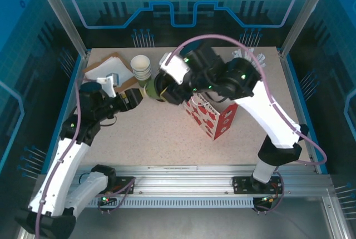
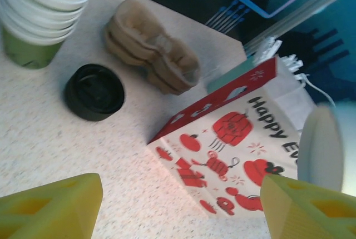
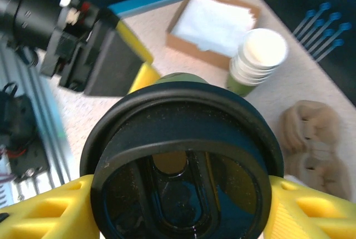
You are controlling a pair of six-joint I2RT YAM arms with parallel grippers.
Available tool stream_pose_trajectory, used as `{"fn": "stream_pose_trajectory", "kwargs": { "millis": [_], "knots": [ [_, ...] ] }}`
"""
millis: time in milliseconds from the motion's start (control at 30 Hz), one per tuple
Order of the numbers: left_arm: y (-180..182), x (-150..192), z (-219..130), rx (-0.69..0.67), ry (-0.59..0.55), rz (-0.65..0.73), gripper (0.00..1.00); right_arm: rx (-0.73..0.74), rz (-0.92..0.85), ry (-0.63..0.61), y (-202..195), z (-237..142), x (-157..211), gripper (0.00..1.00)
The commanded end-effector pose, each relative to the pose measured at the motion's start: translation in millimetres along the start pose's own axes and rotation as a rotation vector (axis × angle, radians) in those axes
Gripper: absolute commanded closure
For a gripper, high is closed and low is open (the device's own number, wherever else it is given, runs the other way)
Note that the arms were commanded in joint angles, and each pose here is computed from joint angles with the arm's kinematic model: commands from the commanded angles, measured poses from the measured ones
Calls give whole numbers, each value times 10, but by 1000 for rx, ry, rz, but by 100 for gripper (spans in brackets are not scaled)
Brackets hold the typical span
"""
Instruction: Pack the takeout coffee
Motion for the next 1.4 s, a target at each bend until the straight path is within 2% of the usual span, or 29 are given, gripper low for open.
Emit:
{"fn": "stream_pose_trajectory", "kwargs": {
  "millis": [0, 200, 400, 533, 733, 1100, 1367],
  "knots": [
    [-359, -158, 101, 81, -49, 33, 24, 65, 62, -42, -220, -338, 46, 58],
    [-720, -117, 478, 128, 39, 161, 24, 231, 202, 38, -654, -631, 491, 58],
    [-885, -46, 781, 145, 116, 291, 24, 294, 293, 176, -756, -786, 994, 58],
    [-979, 64, 955, 150, 175, 376, 24, 265, 313, 273, -687, -714, 1217, 58],
    [-1043, 136, 1171, 154, 247, 420, 24, 228, 316, 397, -649, -539, 1426, 59],
    [-982, 158, 1306, 139, 240, 408, 24, 108, 315, 585, -678, -132, 1650, 59],
    [-1038, 187, 1404, 171, 286, 462, 24, 97, 312, 615, -674, -57, 1714, 59]
  ]
}}
Point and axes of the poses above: each hand's point on the last joint's axis, 136 mm out from that joint toward the fingers, its own z axis out along the fingers, its own y axis along the line the jaws close on, x = y × z, the point moved 5 cm from there along -z, back along the fingers, and after that the axes turned 14 degrees about -z, right-handed, at the moved point
